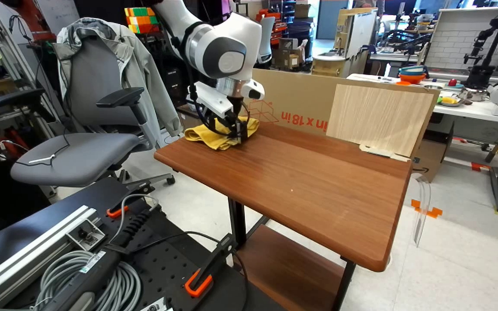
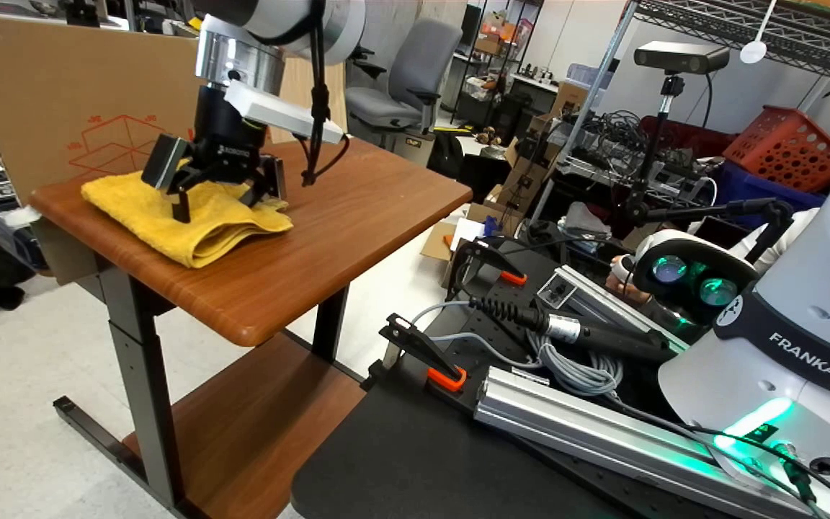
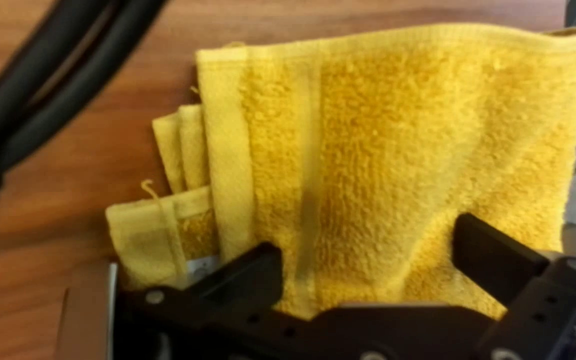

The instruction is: Wipe the table with the towel

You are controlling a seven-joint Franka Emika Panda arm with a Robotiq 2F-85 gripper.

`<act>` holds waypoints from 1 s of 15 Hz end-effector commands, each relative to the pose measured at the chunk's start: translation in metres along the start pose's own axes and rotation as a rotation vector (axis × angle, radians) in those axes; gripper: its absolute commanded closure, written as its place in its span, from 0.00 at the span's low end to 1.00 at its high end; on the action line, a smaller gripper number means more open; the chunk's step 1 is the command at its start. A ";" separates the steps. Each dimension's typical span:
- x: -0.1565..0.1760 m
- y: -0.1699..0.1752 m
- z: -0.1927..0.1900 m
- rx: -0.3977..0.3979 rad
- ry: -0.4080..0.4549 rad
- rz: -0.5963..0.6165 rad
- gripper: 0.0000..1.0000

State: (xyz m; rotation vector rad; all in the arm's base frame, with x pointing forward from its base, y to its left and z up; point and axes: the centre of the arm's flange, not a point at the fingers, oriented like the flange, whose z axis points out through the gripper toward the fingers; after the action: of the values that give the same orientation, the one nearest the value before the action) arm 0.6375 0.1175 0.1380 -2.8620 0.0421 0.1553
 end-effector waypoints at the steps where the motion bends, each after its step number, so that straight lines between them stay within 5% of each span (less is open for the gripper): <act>1: 0.052 0.030 0.016 0.022 0.079 0.097 0.00; 4: 0.062 0.082 -0.008 -0.035 0.126 0.172 0.00; 10: 0.045 0.249 -0.067 -0.124 0.260 0.407 0.00; 15: -0.010 0.311 -0.064 -0.152 0.182 0.505 0.00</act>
State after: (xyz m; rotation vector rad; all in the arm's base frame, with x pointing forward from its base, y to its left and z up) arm 0.6606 -0.1882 0.1413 -2.9279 0.7678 -0.1119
